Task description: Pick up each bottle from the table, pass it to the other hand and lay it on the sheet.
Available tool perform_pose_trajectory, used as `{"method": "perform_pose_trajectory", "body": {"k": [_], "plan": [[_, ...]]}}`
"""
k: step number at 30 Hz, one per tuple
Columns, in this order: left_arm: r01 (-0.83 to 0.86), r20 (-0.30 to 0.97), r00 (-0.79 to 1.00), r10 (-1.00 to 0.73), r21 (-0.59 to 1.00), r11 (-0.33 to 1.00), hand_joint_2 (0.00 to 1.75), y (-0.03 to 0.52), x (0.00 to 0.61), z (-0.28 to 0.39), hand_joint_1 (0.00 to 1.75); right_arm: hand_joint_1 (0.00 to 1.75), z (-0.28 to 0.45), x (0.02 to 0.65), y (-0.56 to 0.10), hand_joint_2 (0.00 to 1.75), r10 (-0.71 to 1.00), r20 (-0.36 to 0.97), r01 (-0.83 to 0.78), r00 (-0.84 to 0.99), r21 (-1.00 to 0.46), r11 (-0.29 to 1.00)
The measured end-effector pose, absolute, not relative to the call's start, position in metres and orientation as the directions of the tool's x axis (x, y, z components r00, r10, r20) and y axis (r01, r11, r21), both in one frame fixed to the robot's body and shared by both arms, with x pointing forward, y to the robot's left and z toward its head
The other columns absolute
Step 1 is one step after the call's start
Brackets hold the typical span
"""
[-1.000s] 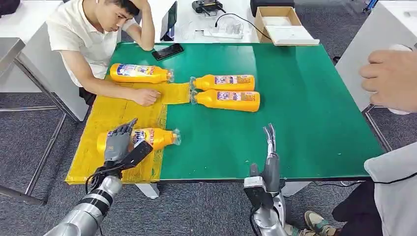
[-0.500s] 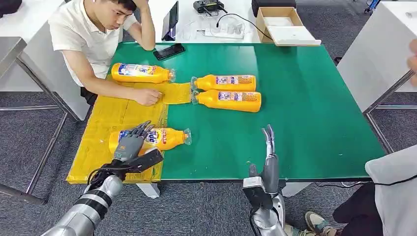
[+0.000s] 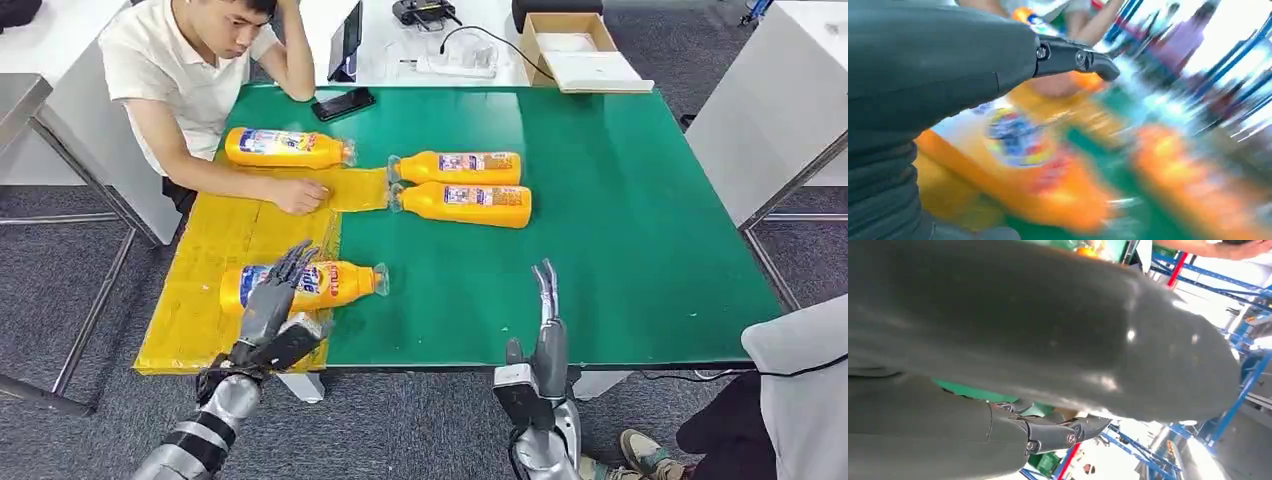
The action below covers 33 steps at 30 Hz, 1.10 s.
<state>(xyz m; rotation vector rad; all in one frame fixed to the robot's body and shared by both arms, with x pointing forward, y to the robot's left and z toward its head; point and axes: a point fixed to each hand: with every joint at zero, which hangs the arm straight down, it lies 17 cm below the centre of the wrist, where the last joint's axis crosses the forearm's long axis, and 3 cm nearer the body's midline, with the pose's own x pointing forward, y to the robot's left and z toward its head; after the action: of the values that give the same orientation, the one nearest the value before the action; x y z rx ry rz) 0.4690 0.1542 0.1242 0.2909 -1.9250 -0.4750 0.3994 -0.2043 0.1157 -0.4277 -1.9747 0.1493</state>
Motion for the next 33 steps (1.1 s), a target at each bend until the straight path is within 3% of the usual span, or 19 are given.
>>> {"method": "perform_pose_trajectory", "body": {"k": [5,10,11,16,20,33], "plan": [[-0.026,0.865,-0.496,-0.071,0.067,0.997,1.75,0.172,0.446,0.193,0.00,0.00,0.113,0.396,-0.208,0.00,0.378,0.851,0.249,-0.365,-0.302,0.920],[-0.047,0.784,-0.546,0.295,-0.380,0.924,1.75,0.222,0.437,0.240,0.00,0.00,0.105,0.399,-0.199,0.00,0.460,0.815,0.216,-0.354,-0.407,0.887],[-0.042,0.765,-0.555,0.328,-0.419,0.907,1.75,0.228,0.435,0.245,0.00,0.00,0.105,0.401,-0.199,1.75,0.478,0.804,0.215,-0.353,-0.427,0.878],[-0.033,0.704,-0.605,0.372,-0.489,0.872,1.75,0.240,0.422,0.267,0.00,0.00,0.093,0.428,-0.219,1.75,0.651,0.705,0.242,-0.281,-0.605,0.759],[-0.090,0.708,-0.639,0.300,-0.456,0.885,1.75,0.244,0.407,0.269,0.00,0.00,0.081,0.451,-0.238,1.75,0.779,0.584,0.239,-0.228,-0.742,0.626],[-0.147,0.719,-0.654,0.236,-0.427,0.892,1.75,0.246,0.389,0.265,0.00,0.00,0.057,0.475,-0.252,1.75,0.861,0.478,0.175,-0.174,-0.845,0.505]]}}
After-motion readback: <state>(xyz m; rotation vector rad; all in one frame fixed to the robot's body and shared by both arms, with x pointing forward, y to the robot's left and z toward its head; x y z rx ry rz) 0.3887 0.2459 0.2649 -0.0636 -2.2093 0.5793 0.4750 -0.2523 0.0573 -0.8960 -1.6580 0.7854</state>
